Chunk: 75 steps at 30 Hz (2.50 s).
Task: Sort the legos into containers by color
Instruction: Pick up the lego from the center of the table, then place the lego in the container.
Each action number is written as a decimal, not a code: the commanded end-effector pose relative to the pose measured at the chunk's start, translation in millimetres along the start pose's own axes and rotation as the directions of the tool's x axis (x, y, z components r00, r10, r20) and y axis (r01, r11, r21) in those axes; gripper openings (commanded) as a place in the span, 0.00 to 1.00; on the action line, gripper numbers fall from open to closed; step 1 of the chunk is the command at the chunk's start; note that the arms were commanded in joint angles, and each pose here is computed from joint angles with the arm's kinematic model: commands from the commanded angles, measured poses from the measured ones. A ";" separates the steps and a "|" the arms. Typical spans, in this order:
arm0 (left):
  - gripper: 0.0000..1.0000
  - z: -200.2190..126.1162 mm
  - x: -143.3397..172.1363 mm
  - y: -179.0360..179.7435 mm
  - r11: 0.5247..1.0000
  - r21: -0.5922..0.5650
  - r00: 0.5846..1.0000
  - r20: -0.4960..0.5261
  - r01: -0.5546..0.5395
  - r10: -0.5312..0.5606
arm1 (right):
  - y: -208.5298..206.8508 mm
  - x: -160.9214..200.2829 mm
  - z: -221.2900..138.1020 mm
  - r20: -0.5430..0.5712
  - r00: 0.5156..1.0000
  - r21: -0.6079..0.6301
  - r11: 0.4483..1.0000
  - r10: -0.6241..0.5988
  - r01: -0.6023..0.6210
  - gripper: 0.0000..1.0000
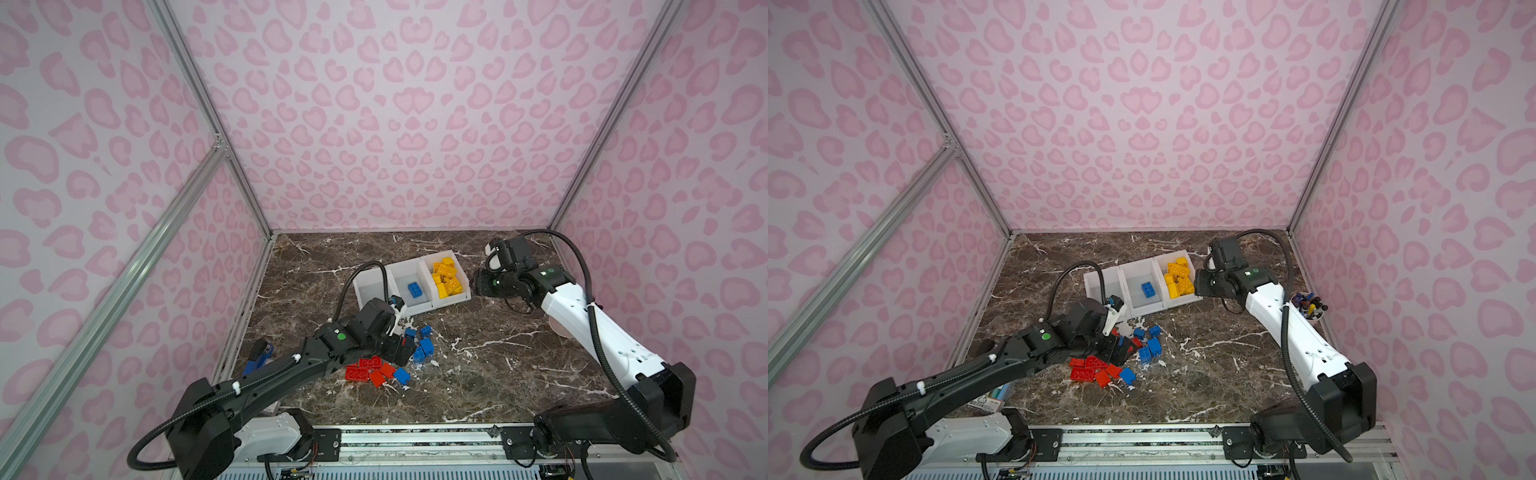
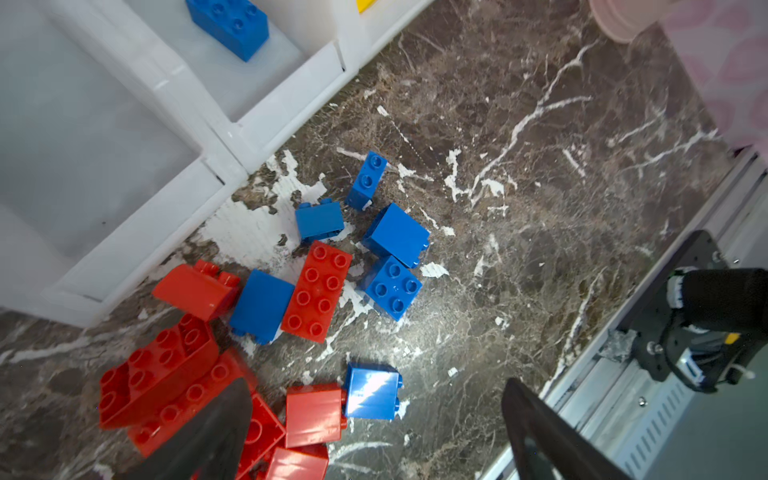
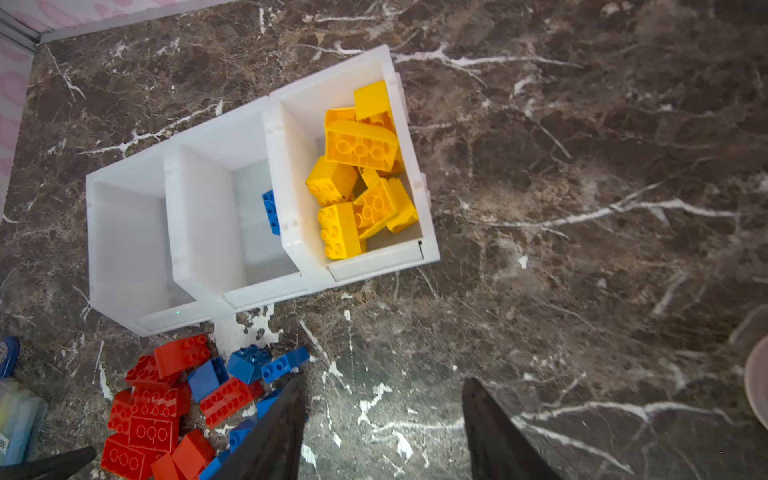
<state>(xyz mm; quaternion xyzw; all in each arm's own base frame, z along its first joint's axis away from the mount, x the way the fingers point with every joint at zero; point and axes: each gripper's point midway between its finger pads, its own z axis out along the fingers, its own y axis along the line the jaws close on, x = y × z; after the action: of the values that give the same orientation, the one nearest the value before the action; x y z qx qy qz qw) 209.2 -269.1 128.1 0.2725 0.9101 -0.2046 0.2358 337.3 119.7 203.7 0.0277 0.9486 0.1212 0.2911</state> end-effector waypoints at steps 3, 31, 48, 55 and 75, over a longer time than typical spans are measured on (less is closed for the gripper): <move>0.92 28.3 4.6 -10.3 0.975 -0.084 0.971 -0.146 -0.205 0.191 | -16.4 4.6 -7.2 0.052 0.996 -0.025 0.997 0.071 -0.069 0.62; 0.69 101.4 22.4 -4.9 0.868 -0.102 0.821 -0.395 -0.486 0.413 | -22.3 25.1 0.6 0.001 0.995 -0.036 0.994 0.104 -0.104 0.59; 0.21 70.9 -20.7 -27.6 0.892 -0.104 0.877 -0.265 -0.439 0.401 | -27.9 22.9 -7.0 0.019 0.994 -0.027 0.994 0.108 -0.107 0.57; 0.23 38.6 -118.8 -24.2 0.913 -0.168 0.928 -0.078 -0.372 0.363 | -28.9 23.0 -12.0 0.033 0.993 -0.030 0.994 0.109 -0.108 0.57; 0.25 101.0 -194.2 107.1 0.907 -0.355 0.973 -0.129 -0.226 0.192 | -32.1 51.1 -25.5 0.028 0.991 -0.059 0.989 0.134 -0.132 0.55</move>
<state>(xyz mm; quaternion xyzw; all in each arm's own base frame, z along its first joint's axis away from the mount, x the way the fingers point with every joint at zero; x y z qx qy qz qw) 443.4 -320.6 132.9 0.3234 0.9057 -0.0066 0.2740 285.0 88.7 191.9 0.0810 0.9342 0.1635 0.3065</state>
